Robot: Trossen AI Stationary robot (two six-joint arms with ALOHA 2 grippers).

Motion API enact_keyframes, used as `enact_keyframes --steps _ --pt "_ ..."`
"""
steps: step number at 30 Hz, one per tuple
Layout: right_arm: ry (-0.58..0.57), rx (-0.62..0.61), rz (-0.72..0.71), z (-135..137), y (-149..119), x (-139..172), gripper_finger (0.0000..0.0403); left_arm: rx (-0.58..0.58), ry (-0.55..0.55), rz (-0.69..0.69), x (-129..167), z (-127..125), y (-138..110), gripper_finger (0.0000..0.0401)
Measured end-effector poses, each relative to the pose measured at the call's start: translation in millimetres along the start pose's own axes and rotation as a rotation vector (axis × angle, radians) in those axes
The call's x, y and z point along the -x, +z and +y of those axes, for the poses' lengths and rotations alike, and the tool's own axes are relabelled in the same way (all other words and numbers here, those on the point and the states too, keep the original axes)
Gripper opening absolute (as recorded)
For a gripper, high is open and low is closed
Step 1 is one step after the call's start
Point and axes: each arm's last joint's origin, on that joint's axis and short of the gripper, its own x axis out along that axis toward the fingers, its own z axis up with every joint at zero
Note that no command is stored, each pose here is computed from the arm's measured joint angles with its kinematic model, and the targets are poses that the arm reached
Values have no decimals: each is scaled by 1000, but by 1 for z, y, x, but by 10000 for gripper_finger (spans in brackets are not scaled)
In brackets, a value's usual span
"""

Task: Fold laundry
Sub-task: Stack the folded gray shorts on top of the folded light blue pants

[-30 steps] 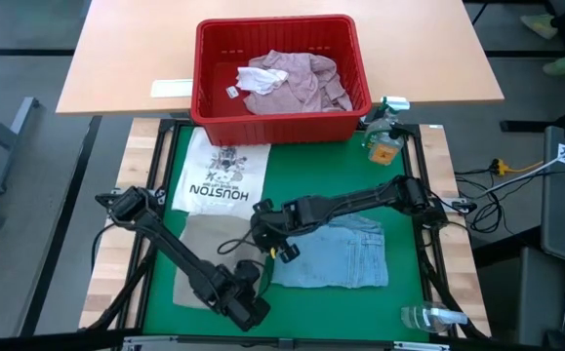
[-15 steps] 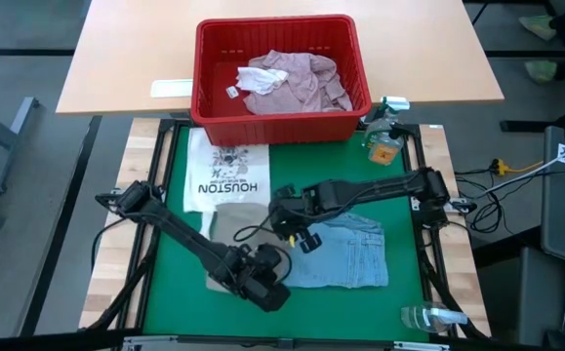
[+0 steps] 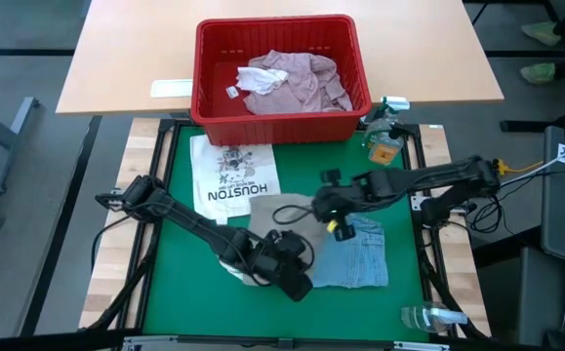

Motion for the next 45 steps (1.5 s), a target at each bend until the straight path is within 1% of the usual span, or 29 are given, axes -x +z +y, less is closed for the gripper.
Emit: enact_keyframes --steps 6,11,14,17,20,22,26,29,31,33,36,41,45 --pt "0 -51 17 17 -40 17 0 -6 -113 -98 -14 0 27 0" --pt "-22 -88 8 31 -69 31 0 -12 -208 -102 -30 -2 34 0" --pt "-62 -107 -54 35 -76 38 0 -11 -212 -86 -38 1 35 0" --pt "-81 -125 -108 34 -75 41 0 -6 -218 -92 -38 1 36 0" --pt "-79 -123 -111 33 -76 42 0 9 -259 -120 -37 -3 39 0" --pt "-77 -112 -82 34 -79 42 0 14 -292 -126 -36 -6 39 0" --pt "-56 -97 -23 40 -86 44 0 6 -319 -113 -33 -12 34 0" --pt "-34 -92 -20 51 -88 46 0 -5 -323 -101 -33 -14 28 0" --pt "-27 -67 -26 59 -89 46 0 -11 -323 -91 -37 -16 23 0" --pt "-16 -60 -24 66 -91 44 1 -20 -313 -75 -48 -16 16 1" --pt "-21 -82 5 74 -97 34 1 -27 -295 -59 -64 -14 7 13" --pt "-16 -117 93 83 -113 9 1 -22 -295 -69 -89 -13 -4 39" --pt "-15 -98 158 86 -125 -5 1 -12 -309 -92 -108 -10 -8 52"
